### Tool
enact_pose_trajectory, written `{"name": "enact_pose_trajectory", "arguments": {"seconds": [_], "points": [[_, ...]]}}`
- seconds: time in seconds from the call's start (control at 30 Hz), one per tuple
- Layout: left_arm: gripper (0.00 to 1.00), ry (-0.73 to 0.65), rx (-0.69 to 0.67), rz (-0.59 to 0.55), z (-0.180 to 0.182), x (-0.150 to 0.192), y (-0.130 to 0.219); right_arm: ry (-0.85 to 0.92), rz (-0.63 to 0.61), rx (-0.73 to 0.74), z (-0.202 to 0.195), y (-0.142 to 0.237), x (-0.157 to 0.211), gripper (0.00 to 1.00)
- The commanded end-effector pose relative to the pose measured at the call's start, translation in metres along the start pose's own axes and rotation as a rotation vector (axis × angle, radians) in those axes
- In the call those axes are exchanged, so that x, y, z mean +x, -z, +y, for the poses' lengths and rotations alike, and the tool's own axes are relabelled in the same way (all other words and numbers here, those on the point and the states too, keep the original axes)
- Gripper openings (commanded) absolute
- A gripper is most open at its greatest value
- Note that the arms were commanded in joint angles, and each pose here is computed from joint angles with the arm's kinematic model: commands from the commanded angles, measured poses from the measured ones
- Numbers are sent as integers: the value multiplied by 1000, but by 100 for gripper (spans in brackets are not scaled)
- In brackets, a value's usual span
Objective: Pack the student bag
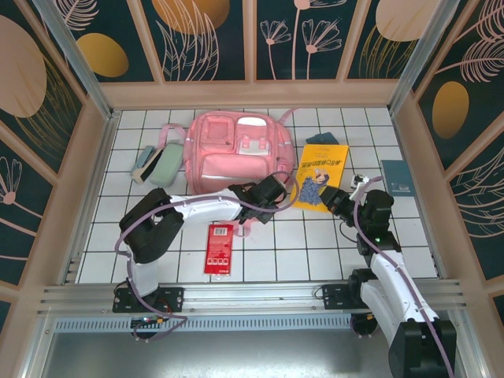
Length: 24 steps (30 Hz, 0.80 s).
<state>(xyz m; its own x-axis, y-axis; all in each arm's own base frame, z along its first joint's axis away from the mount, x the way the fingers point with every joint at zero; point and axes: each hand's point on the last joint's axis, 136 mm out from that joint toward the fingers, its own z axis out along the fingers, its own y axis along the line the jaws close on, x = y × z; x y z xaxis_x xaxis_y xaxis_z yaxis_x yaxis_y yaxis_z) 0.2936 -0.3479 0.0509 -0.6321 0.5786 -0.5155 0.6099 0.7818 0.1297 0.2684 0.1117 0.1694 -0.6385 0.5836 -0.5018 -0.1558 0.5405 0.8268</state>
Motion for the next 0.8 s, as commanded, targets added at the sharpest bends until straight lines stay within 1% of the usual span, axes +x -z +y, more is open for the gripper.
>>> {"name": "enact_pose_trajectory", "arguments": {"seconds": [0.0,0.07,0.1,0.17,0.23,0.27,0.63,0.77], "points": [[51,2,-128,10,21,-3,-10,66,-57,-82,24,4,-14,0],[47,6,-176,13,29,-2,-12,65,-56,-83,24,4,-14,0],[43,9,-201,13,32,-1,-13,65,-56,-83,24,4,-14,0],[27,8,-226,19,36,0,-15,65,-55,-83,24,4,-13,0],[8,19,-237,10,38,-2,-11,64,-54,-84,24,4,-13,0],[0,27,-235,2,39,-4,-9,61,-53,-83,23,4,-13,0],[0,116,-205,-178,49,-50,56,56,-49,-96,25,4,-11,0],[0,143,-225,-223,57,-60,74,50,-23,-145,32,5,-5,0]]}}
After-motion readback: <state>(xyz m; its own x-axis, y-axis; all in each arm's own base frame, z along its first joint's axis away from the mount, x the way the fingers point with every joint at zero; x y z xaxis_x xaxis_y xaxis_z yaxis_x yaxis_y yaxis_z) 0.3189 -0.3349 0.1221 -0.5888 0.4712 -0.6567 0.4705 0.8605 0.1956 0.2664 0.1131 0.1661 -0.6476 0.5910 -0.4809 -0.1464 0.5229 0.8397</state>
